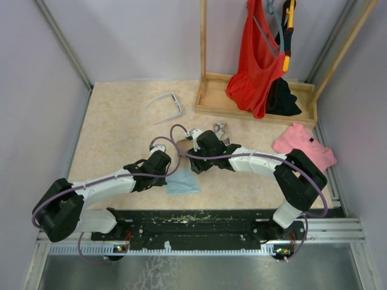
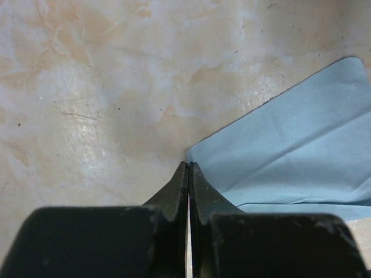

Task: Organize the sunglasses
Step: Adjust the glasses cleaning cloth at the center of the board.

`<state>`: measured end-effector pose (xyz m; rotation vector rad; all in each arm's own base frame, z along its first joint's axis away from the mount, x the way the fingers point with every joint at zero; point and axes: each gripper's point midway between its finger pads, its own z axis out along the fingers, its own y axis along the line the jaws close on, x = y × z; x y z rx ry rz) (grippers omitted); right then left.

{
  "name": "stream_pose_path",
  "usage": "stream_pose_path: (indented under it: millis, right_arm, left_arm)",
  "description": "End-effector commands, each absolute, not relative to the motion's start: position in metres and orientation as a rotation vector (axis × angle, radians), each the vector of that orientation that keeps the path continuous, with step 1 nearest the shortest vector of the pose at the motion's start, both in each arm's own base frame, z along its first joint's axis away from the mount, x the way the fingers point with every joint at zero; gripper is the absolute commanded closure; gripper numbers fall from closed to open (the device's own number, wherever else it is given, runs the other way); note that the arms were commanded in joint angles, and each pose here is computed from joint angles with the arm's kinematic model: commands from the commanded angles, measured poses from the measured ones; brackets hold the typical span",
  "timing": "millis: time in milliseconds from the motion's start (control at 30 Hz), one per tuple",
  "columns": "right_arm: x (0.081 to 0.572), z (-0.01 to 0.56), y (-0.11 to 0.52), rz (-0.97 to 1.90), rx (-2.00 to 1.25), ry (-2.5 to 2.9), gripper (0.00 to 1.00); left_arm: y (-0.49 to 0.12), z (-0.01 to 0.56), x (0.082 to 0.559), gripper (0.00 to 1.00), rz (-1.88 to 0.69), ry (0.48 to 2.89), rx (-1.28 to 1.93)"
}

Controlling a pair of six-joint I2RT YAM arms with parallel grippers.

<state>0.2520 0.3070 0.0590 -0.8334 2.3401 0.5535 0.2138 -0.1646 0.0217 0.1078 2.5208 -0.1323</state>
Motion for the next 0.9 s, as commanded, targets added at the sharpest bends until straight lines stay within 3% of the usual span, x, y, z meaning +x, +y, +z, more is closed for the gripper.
stream_pose_path:
  millis: [0, 133, 467, 867]
  right_arm:
    - [0.262, 0.073, 0.325, 0.683, -0.786, 2.304, 0.52]
    - [0.261, 0.06, 0.33, 0.723, -0.798, 2.35, 0.46]
    - [0.273, 0.067, 0.312, 0.687, -0.62, 2.359, 0.5]
    - [0.272, 0.074, 0.309, 0.672, -0.644, 2.357, 0.51]
  left_arm:
    - [-0.159, 0.017, 0.208, 0.99, -0.105, 2.548, 0.063]
    - [-0.158, 0.015, 0.205, 0.99, -0.115, 2.556, 0.05]
    - [-0.201, 0.053, 0.212, 0.99, -0.45, 2.396, 0.207]
    - [-0.186, 0.028, 0.183, 0.99, -0.445, 2.513, 0.15]
